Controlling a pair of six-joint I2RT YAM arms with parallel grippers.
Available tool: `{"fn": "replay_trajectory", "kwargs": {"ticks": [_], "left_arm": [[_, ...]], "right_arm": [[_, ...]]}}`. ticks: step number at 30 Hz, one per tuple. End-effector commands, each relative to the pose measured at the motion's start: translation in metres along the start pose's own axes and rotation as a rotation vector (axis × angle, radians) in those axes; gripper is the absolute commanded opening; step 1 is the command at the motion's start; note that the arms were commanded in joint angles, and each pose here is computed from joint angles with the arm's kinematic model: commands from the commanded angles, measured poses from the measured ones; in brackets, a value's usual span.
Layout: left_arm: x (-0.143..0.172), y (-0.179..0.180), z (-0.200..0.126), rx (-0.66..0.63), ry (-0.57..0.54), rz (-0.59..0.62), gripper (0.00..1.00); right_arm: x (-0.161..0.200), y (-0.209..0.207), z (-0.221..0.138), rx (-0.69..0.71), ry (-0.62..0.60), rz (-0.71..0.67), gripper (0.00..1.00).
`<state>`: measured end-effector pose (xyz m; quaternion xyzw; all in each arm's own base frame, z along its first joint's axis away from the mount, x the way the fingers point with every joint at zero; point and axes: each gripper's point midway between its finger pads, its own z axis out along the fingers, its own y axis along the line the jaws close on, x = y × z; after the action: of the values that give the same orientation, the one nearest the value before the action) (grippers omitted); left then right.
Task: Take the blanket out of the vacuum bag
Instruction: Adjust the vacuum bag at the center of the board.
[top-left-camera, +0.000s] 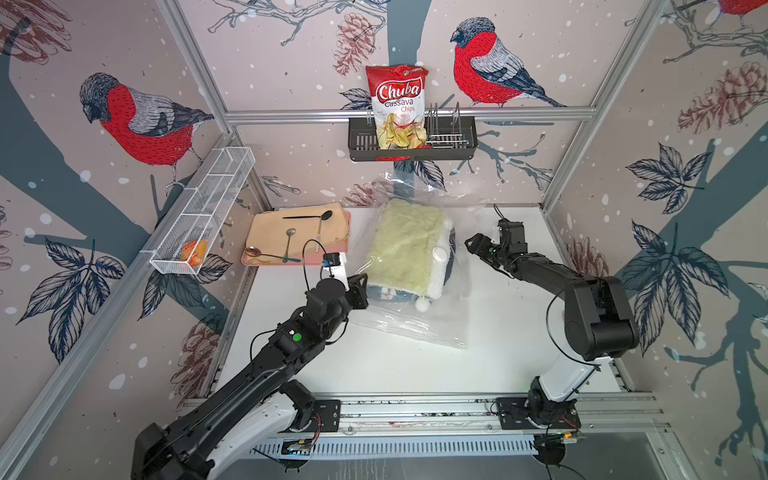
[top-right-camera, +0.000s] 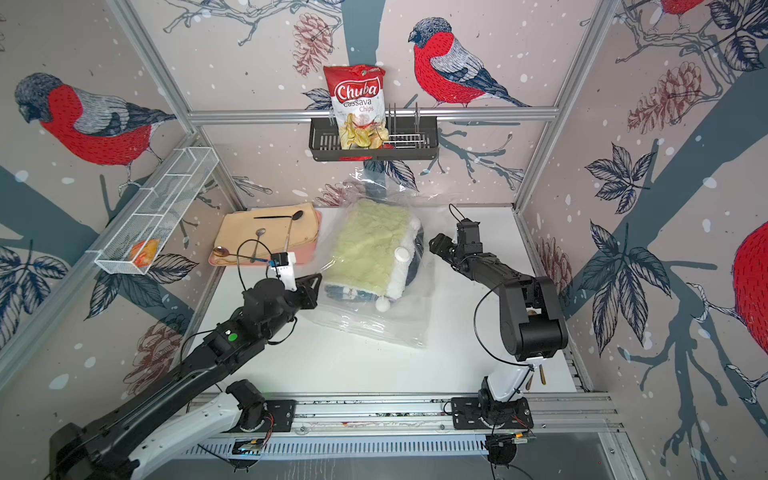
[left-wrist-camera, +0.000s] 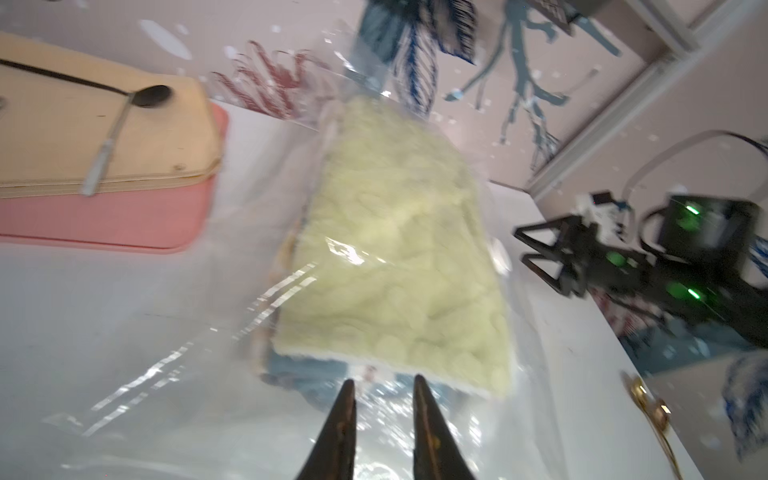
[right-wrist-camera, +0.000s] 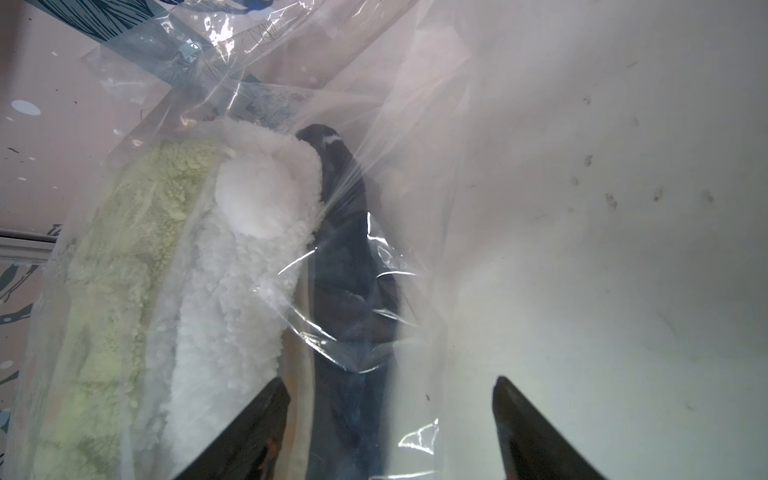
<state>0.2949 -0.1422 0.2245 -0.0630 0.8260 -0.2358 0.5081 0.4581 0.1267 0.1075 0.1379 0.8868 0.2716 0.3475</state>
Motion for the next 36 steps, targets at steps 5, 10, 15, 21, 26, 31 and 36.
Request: {"fn": "replay_trajectory", "kwargs": {"ticks": [5, 10, 15, 21, 26, 31, 36], "left_arm": [[-0.02, 0.06, 0.071, 0.012, 0.034, -0.256, 0.29], [-0.011, 0.088, 0.113, -0.098, 0.051, -0.267, 0.35], [-0.01, 0.08, 0.144, -0.009, 0.091, -0.25, 0.39], [0.024, 0.059, 0.156, 0.077, 0.205, -0.216, 0.37], [0.06, 0.041, 0.144, 0.119, 0.269, -0.177, 0.36], [0.076, 0.036, 0.121, 0.126, 0.275, -0.167, 0.35], [0.076, 0.028, 0.098, 0.143, 0.256, -0.158, 0.33]], "right_arm": [[0.006, -0.001, 0.004, -0.039, 0.0, 0.027, 0.77], [0.003, -0.017, 0.011, -0.013, -0.009, 0.055, 0.74], [-0.009, -0.024, 0.032, 0.061, 0.002, 0.035, 0.66], [-0.013, -0.013, 0.06, 0.047, 0.033, 0.025, 0.66], [-0.001, 0.009, 0.087, 0.021, 0.091, -0.021, 0.67], [0.006, 0.031, 0.101, -0.028, 0.117, -0.054, 0.67], [0.01, 0.047, 0.111, -0.095, 0.147, -0.055, 0.68]]}}
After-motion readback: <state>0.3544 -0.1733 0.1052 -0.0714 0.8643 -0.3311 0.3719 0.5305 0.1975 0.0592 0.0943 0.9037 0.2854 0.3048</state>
